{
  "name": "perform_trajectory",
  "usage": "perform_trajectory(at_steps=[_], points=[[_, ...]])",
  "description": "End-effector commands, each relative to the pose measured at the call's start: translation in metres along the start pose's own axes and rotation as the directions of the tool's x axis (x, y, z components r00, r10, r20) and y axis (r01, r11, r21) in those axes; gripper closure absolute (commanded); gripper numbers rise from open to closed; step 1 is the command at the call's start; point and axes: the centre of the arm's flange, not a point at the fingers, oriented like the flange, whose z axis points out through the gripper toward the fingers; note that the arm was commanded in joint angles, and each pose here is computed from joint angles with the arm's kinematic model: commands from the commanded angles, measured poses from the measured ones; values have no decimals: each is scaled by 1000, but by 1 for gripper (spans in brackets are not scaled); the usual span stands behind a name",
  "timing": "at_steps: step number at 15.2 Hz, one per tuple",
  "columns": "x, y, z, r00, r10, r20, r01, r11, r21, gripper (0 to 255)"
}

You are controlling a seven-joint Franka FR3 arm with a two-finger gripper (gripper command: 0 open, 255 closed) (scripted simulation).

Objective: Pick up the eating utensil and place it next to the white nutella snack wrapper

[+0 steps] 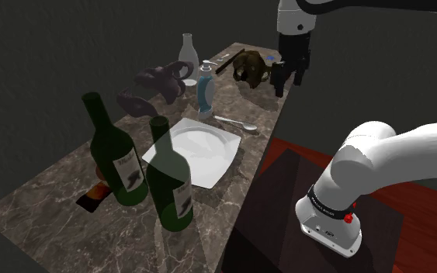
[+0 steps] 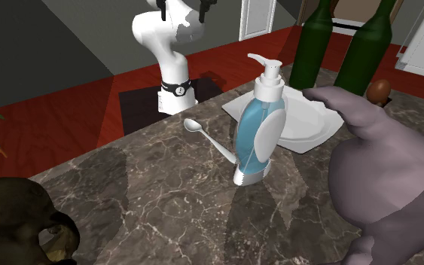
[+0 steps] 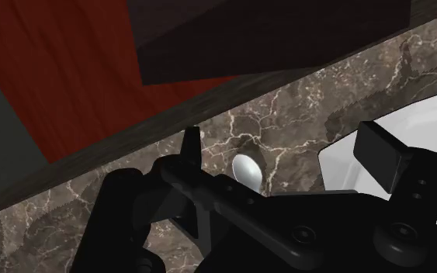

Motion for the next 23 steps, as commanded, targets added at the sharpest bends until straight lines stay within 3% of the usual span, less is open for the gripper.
perform_trajectory(at_steps=[1,6,11,16,23], points=[[0,0,0,1000,0,0,0,1000,0,0],[56,12,36,995,-105,-3,105,994,45,0],[112,16,72,978,-208,-10,208,974,89,0],[169,13,108,951,-308,-22,308,942,132,0],[241,-3,154,901,-432,-44,433,882,186,0]])
